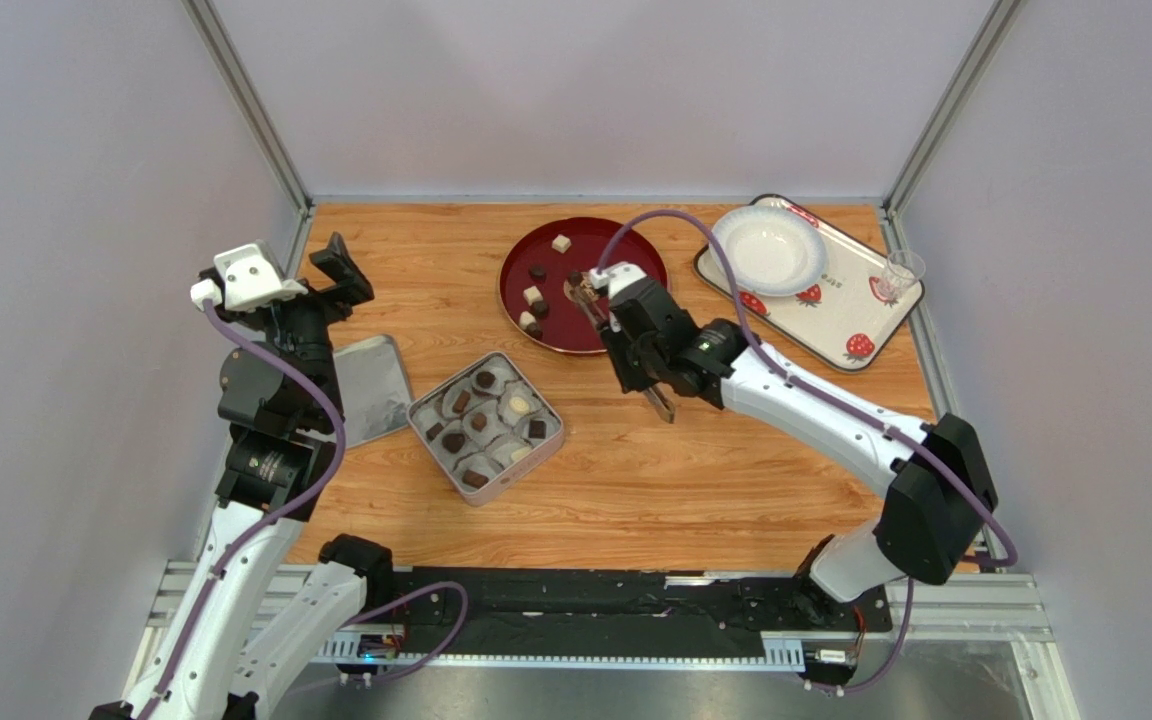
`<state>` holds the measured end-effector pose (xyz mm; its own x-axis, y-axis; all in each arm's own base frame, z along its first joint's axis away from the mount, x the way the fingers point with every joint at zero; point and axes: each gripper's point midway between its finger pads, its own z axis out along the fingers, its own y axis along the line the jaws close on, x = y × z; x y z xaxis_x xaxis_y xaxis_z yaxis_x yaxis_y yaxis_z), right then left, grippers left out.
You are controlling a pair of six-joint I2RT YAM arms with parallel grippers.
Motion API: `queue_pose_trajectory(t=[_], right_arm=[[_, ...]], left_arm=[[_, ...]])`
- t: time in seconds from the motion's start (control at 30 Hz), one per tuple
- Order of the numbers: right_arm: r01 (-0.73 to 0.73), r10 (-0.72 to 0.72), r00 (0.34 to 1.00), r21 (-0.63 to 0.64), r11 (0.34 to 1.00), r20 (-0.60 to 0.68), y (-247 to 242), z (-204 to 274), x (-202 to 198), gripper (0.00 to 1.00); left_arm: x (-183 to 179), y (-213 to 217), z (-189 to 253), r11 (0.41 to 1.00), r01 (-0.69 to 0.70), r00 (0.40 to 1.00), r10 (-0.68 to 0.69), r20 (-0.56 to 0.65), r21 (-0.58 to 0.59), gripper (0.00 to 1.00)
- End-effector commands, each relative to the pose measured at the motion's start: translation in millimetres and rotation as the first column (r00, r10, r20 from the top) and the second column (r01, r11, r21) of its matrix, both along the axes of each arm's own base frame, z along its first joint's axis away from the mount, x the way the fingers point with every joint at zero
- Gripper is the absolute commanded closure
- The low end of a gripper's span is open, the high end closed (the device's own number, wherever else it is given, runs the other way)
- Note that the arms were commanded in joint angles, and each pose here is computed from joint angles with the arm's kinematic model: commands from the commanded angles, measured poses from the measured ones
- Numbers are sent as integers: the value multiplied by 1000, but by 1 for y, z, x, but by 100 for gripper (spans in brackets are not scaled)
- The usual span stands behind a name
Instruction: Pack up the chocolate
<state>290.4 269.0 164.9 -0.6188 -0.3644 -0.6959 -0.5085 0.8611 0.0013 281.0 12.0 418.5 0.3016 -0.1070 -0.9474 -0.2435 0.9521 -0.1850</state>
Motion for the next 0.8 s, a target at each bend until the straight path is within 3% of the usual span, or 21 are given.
queue_pose_trajectory(t=[0.0, 0.17, 0.3, 0.77], right_arm=[[289, -294, 953, 77, 954, 68, -55, 1, 19, 70], [493, -505, 862, 163, 855, 41, -105, -19, 28, 70], [552, -562, 827, 195, 811, -1, -127, -42, 34, 71], [558, -541, 826, 92, 825, -159, -141, -113, 52, 66]], left_arm=[[2, -2, 3, 1000, 14, 1000, -14, 18, -18, 3], [3, -3, 2, 1000, 17, 1000, -17, 14, -22, 3], [5, -5, -1, 999, 25, 1000, -24, 8, -24, 3], [8, -5, -3, 999, 22, 1000, -22, 2, -24, 3]])
